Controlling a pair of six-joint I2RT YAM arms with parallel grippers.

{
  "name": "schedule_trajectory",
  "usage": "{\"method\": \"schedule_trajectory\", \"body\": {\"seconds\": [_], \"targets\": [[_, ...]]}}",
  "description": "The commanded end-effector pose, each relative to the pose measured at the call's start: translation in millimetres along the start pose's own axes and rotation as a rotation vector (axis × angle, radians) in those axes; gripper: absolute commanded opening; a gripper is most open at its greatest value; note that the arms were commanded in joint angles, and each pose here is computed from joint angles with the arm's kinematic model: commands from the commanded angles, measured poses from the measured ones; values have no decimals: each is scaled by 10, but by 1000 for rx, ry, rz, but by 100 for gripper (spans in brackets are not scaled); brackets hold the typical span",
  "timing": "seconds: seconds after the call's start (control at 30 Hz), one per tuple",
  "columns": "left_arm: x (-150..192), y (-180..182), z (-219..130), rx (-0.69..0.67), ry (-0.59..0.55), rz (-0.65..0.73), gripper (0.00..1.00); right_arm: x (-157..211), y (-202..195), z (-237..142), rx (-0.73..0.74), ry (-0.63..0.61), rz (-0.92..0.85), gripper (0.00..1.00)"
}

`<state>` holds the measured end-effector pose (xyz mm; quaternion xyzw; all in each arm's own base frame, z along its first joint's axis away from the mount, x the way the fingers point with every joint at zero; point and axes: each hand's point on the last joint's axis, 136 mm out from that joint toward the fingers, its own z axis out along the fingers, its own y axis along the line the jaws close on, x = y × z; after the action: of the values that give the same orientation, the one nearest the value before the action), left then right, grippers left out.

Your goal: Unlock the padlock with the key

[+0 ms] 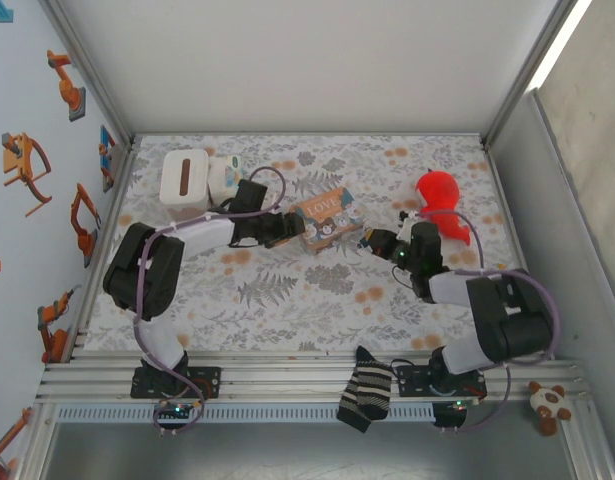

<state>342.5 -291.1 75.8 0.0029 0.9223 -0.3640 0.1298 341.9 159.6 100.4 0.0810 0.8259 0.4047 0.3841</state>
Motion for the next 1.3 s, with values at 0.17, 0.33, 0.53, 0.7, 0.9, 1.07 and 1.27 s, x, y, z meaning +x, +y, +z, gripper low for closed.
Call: {"method": "schedule_trajectory", "body": {"seconds": [0.17,0.33,0.53,0.7,0.9,1.07,1.27], "targets": [[-269,-30,-855,-91,-231,140,67,320,358,-559,54,302,-151,0],[-310,125,-1263,-189,-377,189,68,693,485,-687,52,478,-145,0],[-259,329,-1615,-308,-483,210,69,1165,548,-455,32,626,-122,0],[-201,457,-1847,-377,-548,208,72,1461,517,-206,26,709,-79,0],[-149,539,-2029,-425,-596,212,73,1549,391,-74,68,726,-59,7],[-152,597,-2218,-484,-650,221,76,1390,350,-168,152,693,-140,32],[-186,637,-2551,-561,-770,222,81,835,388,-467,277,560,-305,46]]}}
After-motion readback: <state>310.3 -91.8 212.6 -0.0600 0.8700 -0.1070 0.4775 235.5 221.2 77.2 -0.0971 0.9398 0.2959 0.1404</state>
